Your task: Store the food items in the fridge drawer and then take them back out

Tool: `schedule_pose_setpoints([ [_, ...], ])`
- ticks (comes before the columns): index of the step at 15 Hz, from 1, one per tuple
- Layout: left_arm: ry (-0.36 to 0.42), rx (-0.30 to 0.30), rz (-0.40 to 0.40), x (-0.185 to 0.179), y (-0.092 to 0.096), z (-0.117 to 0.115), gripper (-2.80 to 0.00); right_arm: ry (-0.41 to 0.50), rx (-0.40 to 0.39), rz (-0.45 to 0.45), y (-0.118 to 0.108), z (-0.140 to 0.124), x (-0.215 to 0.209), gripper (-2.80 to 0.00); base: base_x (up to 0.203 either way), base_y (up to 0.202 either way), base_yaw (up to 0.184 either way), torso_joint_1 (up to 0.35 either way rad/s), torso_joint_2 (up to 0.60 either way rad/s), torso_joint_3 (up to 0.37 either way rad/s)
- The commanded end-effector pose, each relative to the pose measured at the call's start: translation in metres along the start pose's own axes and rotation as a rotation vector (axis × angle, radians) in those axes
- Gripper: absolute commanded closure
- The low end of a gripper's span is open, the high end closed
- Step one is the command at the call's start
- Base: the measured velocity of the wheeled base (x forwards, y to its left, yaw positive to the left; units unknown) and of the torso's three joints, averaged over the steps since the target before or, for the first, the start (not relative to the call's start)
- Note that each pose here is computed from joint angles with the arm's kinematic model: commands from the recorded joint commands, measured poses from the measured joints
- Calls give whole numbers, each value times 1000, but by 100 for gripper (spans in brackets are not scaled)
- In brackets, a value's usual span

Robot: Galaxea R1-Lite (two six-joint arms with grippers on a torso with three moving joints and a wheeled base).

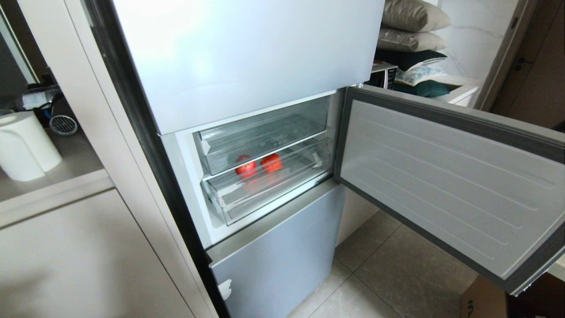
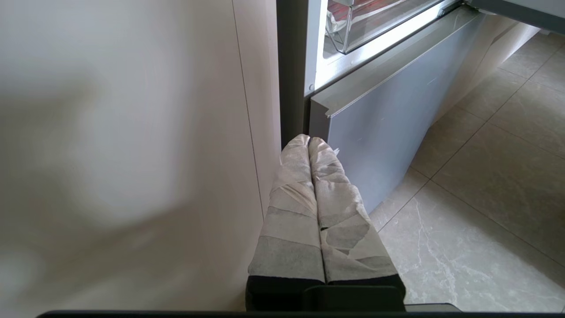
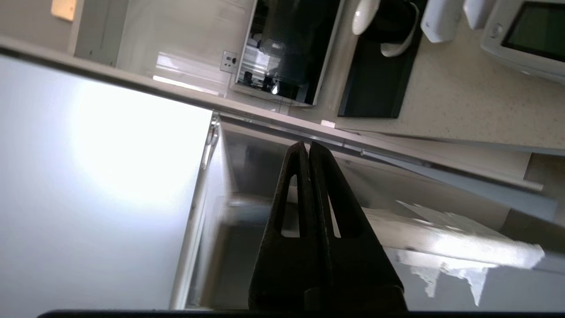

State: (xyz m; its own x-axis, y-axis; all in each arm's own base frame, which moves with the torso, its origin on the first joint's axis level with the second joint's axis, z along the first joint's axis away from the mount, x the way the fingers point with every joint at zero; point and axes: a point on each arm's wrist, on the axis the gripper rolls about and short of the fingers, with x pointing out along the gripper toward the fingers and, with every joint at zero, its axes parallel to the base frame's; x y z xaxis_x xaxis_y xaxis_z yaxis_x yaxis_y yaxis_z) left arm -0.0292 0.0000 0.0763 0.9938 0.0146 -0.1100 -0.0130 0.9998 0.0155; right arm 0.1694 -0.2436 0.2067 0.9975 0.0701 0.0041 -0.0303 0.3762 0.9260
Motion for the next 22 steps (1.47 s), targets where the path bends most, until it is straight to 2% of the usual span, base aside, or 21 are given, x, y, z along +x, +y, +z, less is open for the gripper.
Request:
schedule_pose_setpoints([
  [1,3,-1,1,0,0,0,0,-33,-127,61,38,-17,-19,0,0,0,0,0,0,0],
  [2,2,1,1,0,0,0,0,-50,-181,91,53,-22,-25,0,0,0,0,0,0,0],
  [4,2,-1,1,0,0,0,0,-76,-210,154,82,-25,-33,0,0,0,0,0,0,0],
  [5,3,-1,1,0,0,0,0,-98,-229,165,85,-23,-35,0,0,0,0,0,0,0],
  [7,2,0,1,0,0,0,0,-158,-221,142,74,-8,-37,0,0,0,0,0,0,0],
  [9,2,1,1,0,0,0,0,-177,-201,125,61,10,-33,0,0,0,0,0,0,0],
  [12,2,-1,1,0,0,0,0,-190,-161,91,28,37,-22,0,0,0,0,0,0,0],
  [13,3,-1,1,0,0,0,0,-189,-181,69,11,44,-17,0,0,0,0,0,0,0],
  [15,3,1,1,0,0,0,0,-177,-285,29,-18,46,1,0,0,0,0,0,0,0],
  [17,3,1,1,0,0,0,0,-318,-307,-78,-32,40,27,0,0,0,0,0,0,0],
  [19,2,1,1,0,0,0,0,-472,-323,-321,-44,25,55,0,0,0,0,0,0,0],
  [20,3,-1,1,0,0,0,0,-472,-339,-417,-45,11,65,0,0,0,0,0,0,0],
  [21,3,-1,1,0,0,0,0,-446,-363,-461,-38,-2,66,0,0,0,0,0,0,0],
  [22,3,-1,1,0,0,0,0,-362,-436,-481,-32,-17,69,0,0,0,0,0,0,0],
])
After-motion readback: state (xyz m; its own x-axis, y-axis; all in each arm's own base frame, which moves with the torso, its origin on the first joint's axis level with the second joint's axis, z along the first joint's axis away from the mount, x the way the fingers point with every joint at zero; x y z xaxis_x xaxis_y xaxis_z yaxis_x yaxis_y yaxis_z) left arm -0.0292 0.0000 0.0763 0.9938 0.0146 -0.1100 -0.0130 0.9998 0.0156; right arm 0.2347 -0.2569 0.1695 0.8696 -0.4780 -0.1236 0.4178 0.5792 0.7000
